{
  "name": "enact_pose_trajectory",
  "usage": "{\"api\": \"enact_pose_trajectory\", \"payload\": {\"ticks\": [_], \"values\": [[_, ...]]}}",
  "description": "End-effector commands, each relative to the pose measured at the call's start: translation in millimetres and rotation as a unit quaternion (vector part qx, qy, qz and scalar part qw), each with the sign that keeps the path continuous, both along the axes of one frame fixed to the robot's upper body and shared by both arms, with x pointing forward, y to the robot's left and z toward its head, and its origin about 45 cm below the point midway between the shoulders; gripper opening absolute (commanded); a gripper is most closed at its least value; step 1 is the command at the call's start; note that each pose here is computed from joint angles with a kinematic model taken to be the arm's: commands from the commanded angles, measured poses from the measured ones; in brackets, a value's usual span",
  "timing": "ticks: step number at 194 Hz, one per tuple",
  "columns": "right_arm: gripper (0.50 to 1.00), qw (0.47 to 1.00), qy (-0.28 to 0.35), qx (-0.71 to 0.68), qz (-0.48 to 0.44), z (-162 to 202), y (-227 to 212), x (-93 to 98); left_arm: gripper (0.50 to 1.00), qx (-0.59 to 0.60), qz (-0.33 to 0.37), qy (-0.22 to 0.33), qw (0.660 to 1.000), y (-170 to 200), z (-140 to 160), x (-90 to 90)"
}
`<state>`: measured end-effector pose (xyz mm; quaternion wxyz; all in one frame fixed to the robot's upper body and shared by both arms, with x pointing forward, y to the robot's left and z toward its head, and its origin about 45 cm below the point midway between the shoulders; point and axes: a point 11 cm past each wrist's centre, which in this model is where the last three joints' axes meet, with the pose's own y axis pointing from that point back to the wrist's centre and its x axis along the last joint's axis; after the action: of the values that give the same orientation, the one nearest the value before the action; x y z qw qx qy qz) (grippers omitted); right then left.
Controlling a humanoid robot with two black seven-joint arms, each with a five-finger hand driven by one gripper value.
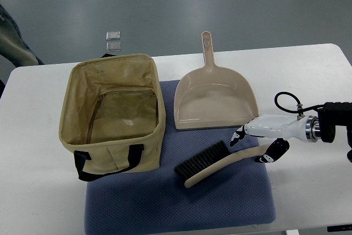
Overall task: Put pink broom in yellow bag with right hand
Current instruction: 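Close the right hand around the beige brush handle, then lift the brush with the right hand up and over the dustpan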
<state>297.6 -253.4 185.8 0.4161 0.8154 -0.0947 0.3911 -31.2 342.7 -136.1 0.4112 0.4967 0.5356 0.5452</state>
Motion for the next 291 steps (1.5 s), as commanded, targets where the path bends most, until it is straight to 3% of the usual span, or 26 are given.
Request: {"api": "enact_pose_trajectory", "payload": {"ticks": [1, 110, 138, 151, 166, 254, 291], "values": [[0.752, 1.0, -0.01, -0.008, -0.007, -5.7, -1.6, -1.8, 1.0, 0.0, 0.0, 0.0, 1.0, 0.0, 0.0, 0.0], [0.707, 0.999, -0.036, -0.029, -0.009, -19.0, -5.0, -8.8, 1.0, 0.0, 0.0, 0.0, 1.0, 0.0, 0.0, 0.0], [0.648, 0.999, -0.043, -0.031, -0.011, -19.2, -6.0, -8.1, 1.0, 0.0, 0.0, 0.0, 1.0, 0.0, 0.0, 0.0], [0.594, 0.998, -0.044, -0.033, -0.012, -19.2, -6.8, -8.0, 1.0, 0.0, 0.0, 0.0, 1.0, 0.0, 0.0, 0.0], [0.5, 0.998, -0.046, -0.037, -0.016, -19.4, -8.0, -7.0, 1.0, 0.0, 0.0, 0.0, 1.0, 0.0, 0.0, 0.0], [0.5, 0.993, -0.104, -0.029, -0.041, 2.3, -21.2, 10.5, 1.0, 0.0, 0.0, 0.0, 1.0, 0.0, 0.0, 0.0], [0.5, 0.986, -0.155, -0.011, -0.061, 32.0, -29.9, 29.2, 1.0, 0.0, 0.0, 0.0, 1.0, 0.0, 0.0, 0.0]]}}
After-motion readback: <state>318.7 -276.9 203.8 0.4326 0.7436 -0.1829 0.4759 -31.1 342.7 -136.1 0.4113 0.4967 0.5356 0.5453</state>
